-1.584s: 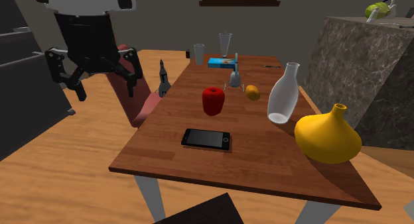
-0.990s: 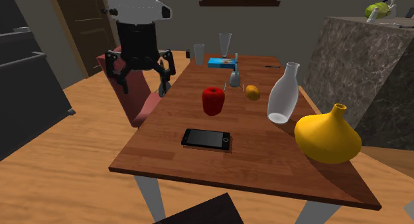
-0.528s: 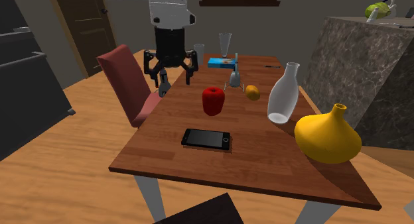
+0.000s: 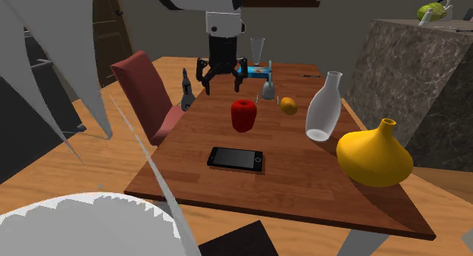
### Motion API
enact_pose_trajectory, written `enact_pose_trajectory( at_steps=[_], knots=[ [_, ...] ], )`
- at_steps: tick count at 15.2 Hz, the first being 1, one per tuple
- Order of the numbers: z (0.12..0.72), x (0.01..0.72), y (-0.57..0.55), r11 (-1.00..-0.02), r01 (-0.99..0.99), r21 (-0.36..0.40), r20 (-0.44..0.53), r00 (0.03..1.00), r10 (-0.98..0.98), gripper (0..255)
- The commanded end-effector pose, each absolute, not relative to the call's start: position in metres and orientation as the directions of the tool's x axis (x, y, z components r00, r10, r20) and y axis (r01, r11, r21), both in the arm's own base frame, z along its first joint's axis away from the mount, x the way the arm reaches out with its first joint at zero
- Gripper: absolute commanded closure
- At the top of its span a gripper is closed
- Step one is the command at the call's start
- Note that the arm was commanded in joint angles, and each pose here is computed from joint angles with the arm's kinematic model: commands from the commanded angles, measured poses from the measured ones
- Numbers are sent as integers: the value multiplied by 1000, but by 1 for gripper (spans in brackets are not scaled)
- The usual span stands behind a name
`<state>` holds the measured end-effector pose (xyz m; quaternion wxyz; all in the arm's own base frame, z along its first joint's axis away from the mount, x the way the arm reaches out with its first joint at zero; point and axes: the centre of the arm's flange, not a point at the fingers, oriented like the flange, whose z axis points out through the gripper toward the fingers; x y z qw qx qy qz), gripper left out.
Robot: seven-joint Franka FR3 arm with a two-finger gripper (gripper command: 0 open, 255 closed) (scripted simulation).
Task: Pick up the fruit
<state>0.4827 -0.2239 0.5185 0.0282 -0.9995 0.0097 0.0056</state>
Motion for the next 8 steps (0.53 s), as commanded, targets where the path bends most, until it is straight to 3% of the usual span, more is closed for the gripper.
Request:
enact_pose_trajectory(
  at_steps=[1, 8],
  knots=[
    [512, 497, -246, -998, -13, -54, -19, 1000, -12, 0],
    [491, 549, -321, -999, 8, -50, -42, 999, 10, 0]
  ],
)
